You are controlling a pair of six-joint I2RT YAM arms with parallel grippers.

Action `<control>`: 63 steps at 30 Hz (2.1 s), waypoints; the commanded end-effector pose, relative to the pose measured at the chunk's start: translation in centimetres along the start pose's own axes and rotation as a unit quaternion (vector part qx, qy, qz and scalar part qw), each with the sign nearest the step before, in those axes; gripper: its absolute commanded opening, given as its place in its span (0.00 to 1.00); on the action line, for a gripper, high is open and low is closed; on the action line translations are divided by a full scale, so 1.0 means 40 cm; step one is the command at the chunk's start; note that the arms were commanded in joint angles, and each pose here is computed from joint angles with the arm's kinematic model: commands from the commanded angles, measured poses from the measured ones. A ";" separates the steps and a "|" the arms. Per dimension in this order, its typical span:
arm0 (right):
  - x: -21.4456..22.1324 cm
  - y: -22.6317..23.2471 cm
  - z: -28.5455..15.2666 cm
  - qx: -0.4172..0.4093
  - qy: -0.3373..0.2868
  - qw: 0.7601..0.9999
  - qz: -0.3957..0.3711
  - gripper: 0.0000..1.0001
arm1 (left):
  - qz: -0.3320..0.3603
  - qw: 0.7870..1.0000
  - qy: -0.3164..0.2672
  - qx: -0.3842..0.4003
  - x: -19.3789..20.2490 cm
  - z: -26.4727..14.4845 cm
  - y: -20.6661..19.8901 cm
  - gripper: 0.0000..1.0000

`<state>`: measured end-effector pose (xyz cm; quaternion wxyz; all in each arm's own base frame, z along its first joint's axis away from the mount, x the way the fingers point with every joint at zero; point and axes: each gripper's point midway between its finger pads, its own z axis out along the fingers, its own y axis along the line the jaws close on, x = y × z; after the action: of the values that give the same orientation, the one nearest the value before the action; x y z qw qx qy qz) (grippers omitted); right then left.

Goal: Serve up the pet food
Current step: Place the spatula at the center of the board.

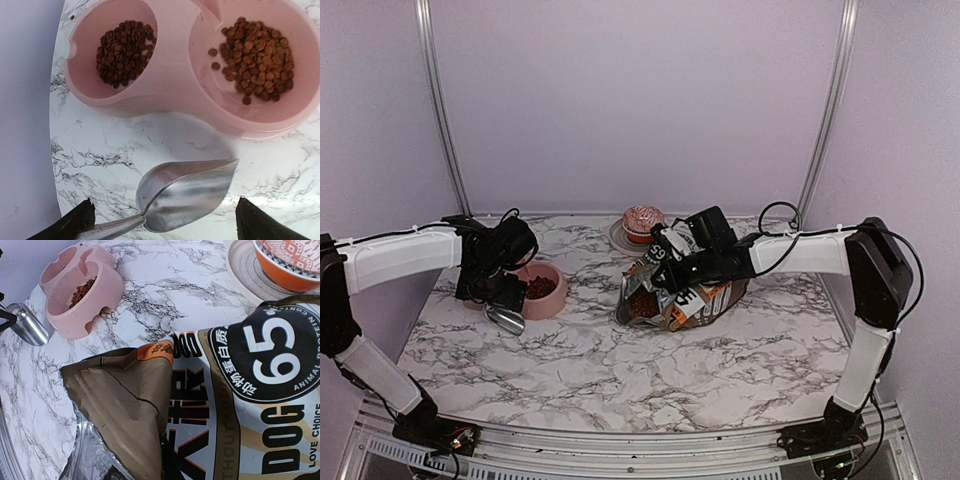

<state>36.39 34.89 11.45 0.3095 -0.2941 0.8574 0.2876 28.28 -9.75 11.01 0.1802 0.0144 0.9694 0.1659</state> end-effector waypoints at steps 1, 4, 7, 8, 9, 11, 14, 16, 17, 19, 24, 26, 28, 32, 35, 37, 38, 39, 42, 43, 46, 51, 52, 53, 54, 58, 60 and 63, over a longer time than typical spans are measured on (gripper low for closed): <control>-0.047 -0.013 -0.037 0.025 -0.026 0.999 -0.013 0.00 | -0.038 0.998 -0.019 0.053 -0.022 -0.028 -0.025 0.99; -0.047 -0.015 -0.039 0.027 -0.026 0.999 -0.014 0.00 | -0.058 0.995 -0.022 0.082 -0.015 -0.021 -0.043 0.99; -0.049 -0.017 -0.041 0.031 -0.026 0.999 -0.015 0.00 | -0.074 0.992 -0.029 0.100 0.000 0.002 -0.058 0.96; -0.048 -0.017 -0.042 0.032 -0.026 0.999 -0.015 0.00 | -0.081 0.989 -0.041 0.120 -0.010 -0.003 -0.072 0.93; -0.047 -0.018 -0.041 0.033 -0.026 0.999 -0.015 0.00 | -0.085 0.985 -0.046 0.140 -0.004 0.002 -0.087 0.88; -0.048 -0.017 -0.041 0.032 -0.025 0.999 -0.015 0.00 | -0.100 0.974 -0.073 0.187 -0.017 -0.009 -0.118 0.81; -0.047 -0.013 -0.041 0.030 -0.025 0.999 -0.015 0.00 | -0.104 0.960 -0.090 0.246 -0.024 -0.030 -0.157 0.66; -0.047 -0.011 -0.041 0.029 -0.025 0.999 -0.016 0.00 | -0.100 0.954 -0.091 0.266 -0.020 -0.031 -0.174 0.57; -0.044 -0.010 -0.038 0.029 -0.022 0.999 -0.015 0.00 | -0.097 0.953 -0.087 0.272 -0.014 -0.027 -0.181 0.52; -0.043 -0.009 -0.034 0.028 -0.017 0.999 -0.014 0.00 | -0.095 0.951 -0.077 0.285 0.001 -0.019 -0.195 0.45; -0.027 -0.005 -0.019 0.029 0.001 1.000 -0.013 0.00 | -0.095 0.936 -0.030 0.337 0.085 0.003 -0.243 0.43; -0.026 -0.008 -0.016 0.034 0.004 0.999 -0.013 0.00 | -0.089 0.932 -0.004 0.350 0.130 0.017 -0.260 0.51; -0.024 -0.009 -0.014 0.040 0.009 0.999 -0.013 0.00 | -0.069 0.927 0.010 0.369 0.160 0.008 -0.282 0.74; -0.020 -0.010 -0.008 0.047 0.017 0.999 -0.009 0.00 | -0.017 0.928 -0.022 0.373 0.165 -0.016 -0.296 0.91; -0.015 -0.003 -0.001 0.049 0.023 0.999 -0.009 0.00 | 0.029 0.949 -0.063 0.309 0.154 0.001 -0.270 0.93; -0.016 0.001 0.003 0.052 0.027 0.998 -0.010 0.00 | 0.066 0.955 -0.087 0.276 0.144 0.004 -0.271 0.93; -0.018 0.001 0.004 0.054 0.029 0.998 -0.011 0.00 | 0.092 0.953 -0.095 0.272 0.144 -0.002 -0.286 0.94; -0.019 0.002 0.004 0.057 0.031 0.998 -0.012 0.00 | 0.121 0.951 -0.104 0.265 0.144 -0.008 -0.299 0.94; -0.025 0.006 0.004 0.060 0.033 0.998 -0.014 0.00 | 0.181 0.945 -0.097 0.255 0.147 -0.016 -0.338 0.94; -0.028 0.008 0.003 0.060 0.033 0.997 -0.016 0.00 | 0.196 0.942 -0.086 0.258 0.153 -0.016 -0.351 0.94; -0.036 0.011 0.000 0.064 0.035 0.997 -0.019 0.00 | 0.232 0.936 -0.032 0.263 0.189 -0.004 -0.378 0.95; -0.044 0.016 -0.015 0.075 0.034 0.996 -0.021 0.00 | 0.262 0.903 0.022 0.339 0.259 -0.056 -0.440 0.99; -0.043 0.016 -0.019 0.077 0.034 0.996 -0.021 0.00 | 0.257 0.899 0.021 0.354 0.263 -0.071 -0.448 0.99; -0.041 0.015 -0.023 0.080 0.035 0.996 -0.020 0.00 | 0.250 0.894 0.027 0.371 0.270 -0.084 -0.456 0.99; -0.040 0.016 -0.027 0.083 0.035 0.996 -0.021 0.00 | 0.244 0.888 0.039 0.388 0.281 -0.098 -0.465 0.99; -0.024 0.015 -0.040 0.092 0.037 0.995 -0.017 0.00 | 0.195 0.915 0.023 0.354 0.245 -0.112 -0.437 0.99; -0.014 0.013 -0.042 0.095 0.038 0.995 -0.013 0.00 | 0.136 0.935 -0.023 0.325 0.191 -0.123 -0.400 0.99; -0.012 0.017 -0.043 0.095 0.039 0.995 -0.011 0.00 | 0.096 0.931 -0.044 0.348 0.194 -0.136 -0.383 0.99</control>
<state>35.90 35.35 12.02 0.2990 -0.2961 0.8836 0.2055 18.95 -26.48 6.08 0.1367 0.2479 0.9472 -0.1507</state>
